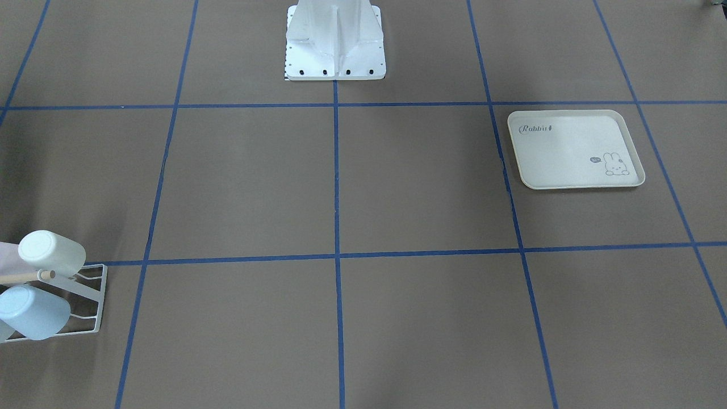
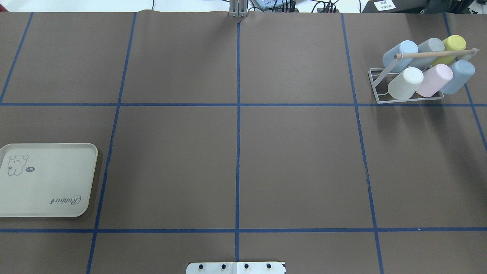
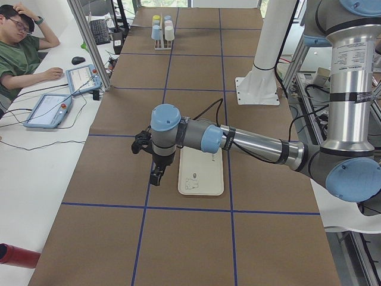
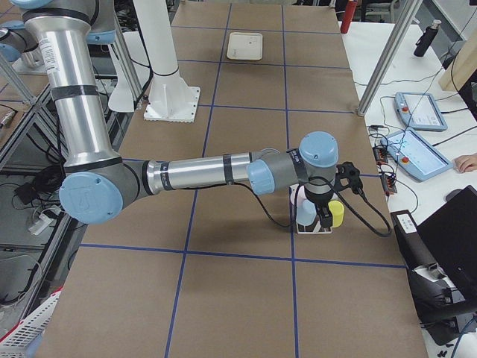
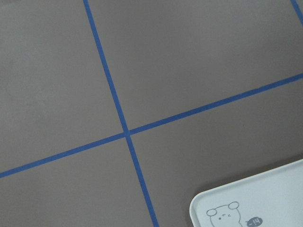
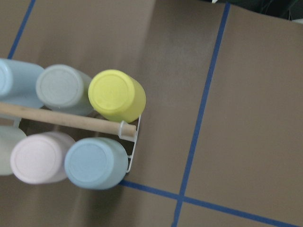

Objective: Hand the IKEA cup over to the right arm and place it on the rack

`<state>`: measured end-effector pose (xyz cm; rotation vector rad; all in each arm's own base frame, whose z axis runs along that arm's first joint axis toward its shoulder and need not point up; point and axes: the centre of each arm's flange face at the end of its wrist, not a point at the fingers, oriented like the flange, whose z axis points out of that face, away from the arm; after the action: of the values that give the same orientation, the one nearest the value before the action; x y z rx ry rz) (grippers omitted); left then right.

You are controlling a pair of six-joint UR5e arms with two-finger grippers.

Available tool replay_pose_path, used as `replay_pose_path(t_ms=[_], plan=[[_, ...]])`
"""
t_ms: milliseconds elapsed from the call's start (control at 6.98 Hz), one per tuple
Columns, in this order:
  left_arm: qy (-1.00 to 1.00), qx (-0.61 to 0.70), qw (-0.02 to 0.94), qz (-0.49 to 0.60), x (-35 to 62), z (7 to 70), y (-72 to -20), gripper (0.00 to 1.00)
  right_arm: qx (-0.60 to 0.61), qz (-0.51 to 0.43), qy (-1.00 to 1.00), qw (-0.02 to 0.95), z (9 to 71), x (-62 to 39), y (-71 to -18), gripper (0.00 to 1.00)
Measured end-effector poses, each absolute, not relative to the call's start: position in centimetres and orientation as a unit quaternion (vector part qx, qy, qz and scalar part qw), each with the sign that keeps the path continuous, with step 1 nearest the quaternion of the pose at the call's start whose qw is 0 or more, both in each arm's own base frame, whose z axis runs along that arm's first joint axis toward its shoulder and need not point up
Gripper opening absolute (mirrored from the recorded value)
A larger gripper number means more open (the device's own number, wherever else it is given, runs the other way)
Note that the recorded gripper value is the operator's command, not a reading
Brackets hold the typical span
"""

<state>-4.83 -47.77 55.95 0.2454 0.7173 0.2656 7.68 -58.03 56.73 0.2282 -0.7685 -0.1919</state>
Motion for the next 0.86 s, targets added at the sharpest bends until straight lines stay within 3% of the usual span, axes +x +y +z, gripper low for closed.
replay_pose_path(t_ms=[860], plan=[[0.338,0.075,0.933,0.099,-7.1,62.4,-46.3,1.00,0.052,-0.103,-0.346,0.931,63.2,9.2,-53.3,1.00]])
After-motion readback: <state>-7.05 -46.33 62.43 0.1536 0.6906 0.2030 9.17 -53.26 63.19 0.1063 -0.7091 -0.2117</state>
